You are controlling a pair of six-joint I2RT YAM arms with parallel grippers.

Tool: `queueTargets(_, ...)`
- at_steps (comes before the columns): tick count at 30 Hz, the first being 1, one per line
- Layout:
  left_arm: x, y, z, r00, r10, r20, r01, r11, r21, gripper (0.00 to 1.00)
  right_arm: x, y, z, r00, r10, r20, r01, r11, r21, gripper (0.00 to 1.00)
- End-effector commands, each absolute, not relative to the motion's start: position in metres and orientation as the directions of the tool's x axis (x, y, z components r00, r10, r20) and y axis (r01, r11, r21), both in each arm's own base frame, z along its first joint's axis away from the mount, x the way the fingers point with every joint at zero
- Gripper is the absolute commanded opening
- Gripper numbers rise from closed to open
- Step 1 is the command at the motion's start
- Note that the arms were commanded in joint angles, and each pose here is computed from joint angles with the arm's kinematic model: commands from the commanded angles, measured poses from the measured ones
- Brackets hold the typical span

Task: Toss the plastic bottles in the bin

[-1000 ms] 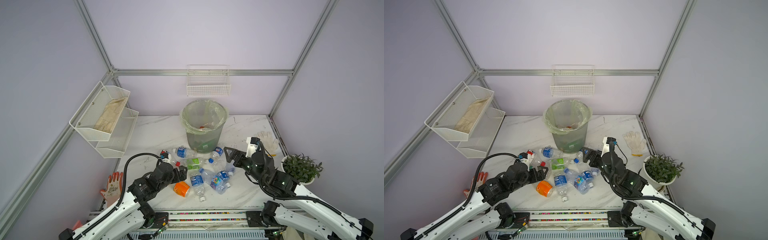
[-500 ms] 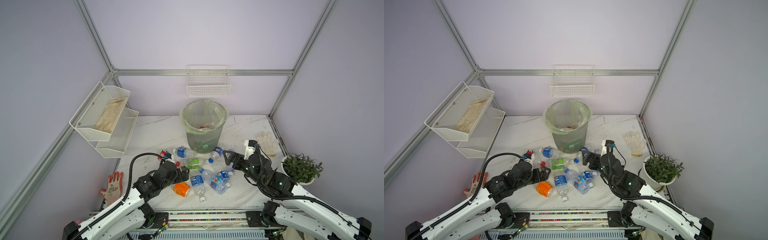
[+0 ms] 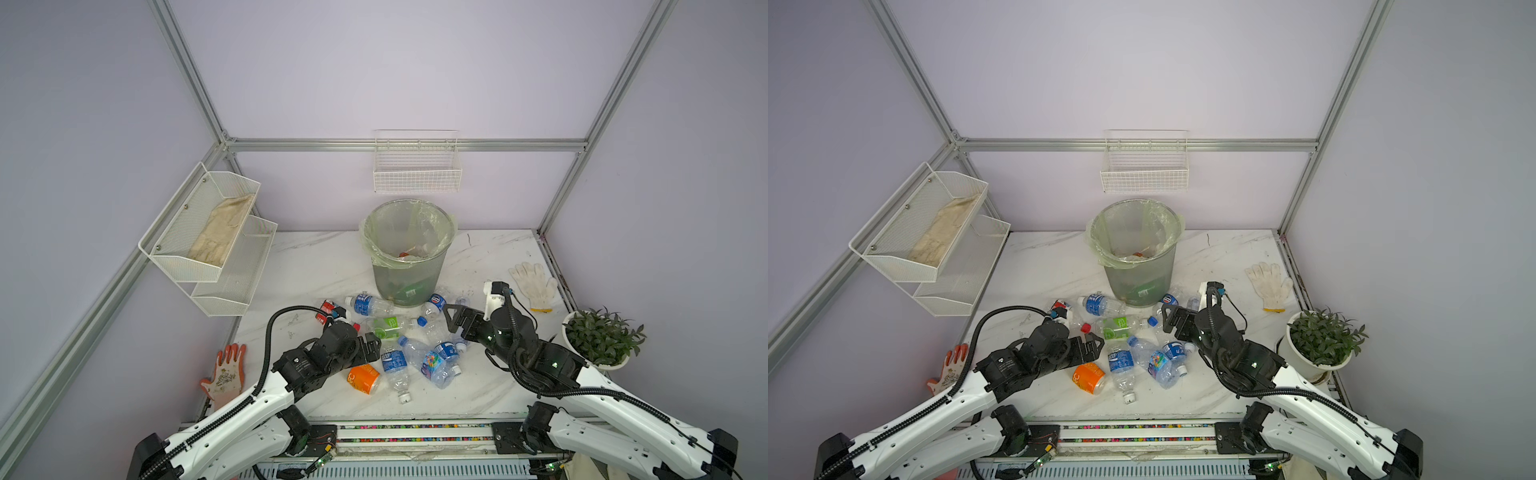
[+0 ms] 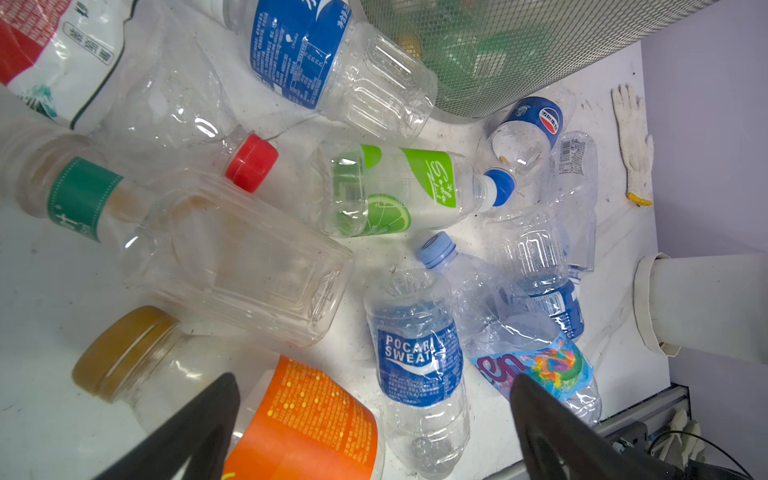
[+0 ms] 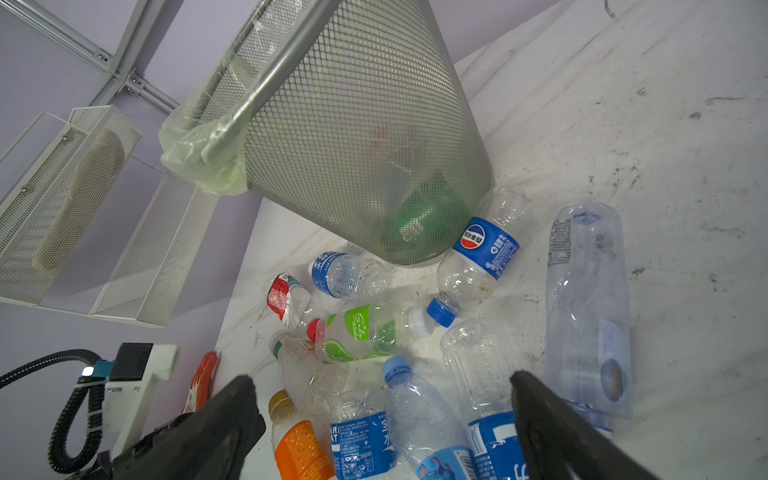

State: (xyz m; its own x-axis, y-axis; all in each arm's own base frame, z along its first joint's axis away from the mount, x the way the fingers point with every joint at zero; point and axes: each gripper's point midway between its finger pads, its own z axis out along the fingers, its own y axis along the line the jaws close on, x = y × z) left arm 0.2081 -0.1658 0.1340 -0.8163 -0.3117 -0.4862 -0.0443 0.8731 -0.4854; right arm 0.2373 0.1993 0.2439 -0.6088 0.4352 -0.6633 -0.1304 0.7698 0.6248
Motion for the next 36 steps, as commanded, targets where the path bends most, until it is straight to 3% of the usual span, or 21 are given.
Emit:
queueTargets(1,0.207,-0.167,0.123,-0.822,-0.322,-0.470,-0.061,0.870,-0.489,1.00,0.235,0.198,0.236,-0.625,0.435,-0.648,-0.113,0.771,0.627,0.97)
queueTargets(19,0.188,-0.113,0.086,-0.783,-0.467,-0.411,-0.316,0.867,-0.385,1.00,0.234,0.197,0.228,-0.634,0.432,-0.641,-0.097,0.778,0.620,0.97)
queueTargets(36,0.193,-0.124,0.050,-0.799,-0.504,-0.328,-0.353,0.835,-0.423,1.00,0.234,0.195,0.226,-0.637,0.448,-0.628,-0.075,0.774,0.628,0.97)
